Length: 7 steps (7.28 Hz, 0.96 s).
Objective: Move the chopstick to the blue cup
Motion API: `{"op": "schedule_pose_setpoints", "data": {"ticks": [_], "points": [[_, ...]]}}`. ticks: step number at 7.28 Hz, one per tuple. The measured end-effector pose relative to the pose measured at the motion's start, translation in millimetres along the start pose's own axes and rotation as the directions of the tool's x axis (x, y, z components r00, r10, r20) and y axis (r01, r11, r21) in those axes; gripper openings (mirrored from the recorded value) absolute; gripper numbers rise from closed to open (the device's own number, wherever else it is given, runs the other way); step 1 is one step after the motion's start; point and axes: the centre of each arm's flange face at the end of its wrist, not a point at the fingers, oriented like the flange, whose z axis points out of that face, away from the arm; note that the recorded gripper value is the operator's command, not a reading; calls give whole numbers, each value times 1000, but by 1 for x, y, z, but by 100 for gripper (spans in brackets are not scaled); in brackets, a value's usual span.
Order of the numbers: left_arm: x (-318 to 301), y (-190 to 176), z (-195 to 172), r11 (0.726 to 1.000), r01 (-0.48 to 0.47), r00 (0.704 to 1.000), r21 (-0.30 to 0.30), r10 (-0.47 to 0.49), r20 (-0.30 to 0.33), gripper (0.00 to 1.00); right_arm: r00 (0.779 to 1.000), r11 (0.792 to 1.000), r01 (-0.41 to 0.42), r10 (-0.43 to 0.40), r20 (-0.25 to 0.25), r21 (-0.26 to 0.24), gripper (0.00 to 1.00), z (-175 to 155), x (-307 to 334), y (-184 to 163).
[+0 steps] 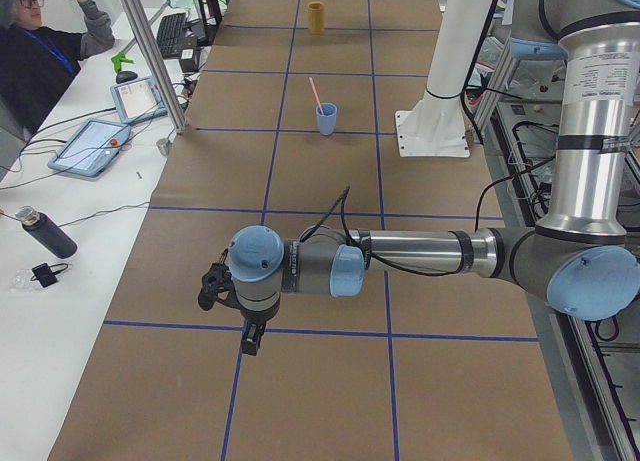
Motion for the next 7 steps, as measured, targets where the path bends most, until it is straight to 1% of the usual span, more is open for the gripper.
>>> {"op": "schedule_pose_setpoints", "data": {"ticks": [7], "points": [[0,2,0,1000,1,1000,-1,-1,-1,98,1000,1000,0,0,0,0,100,0,0,0]]}}
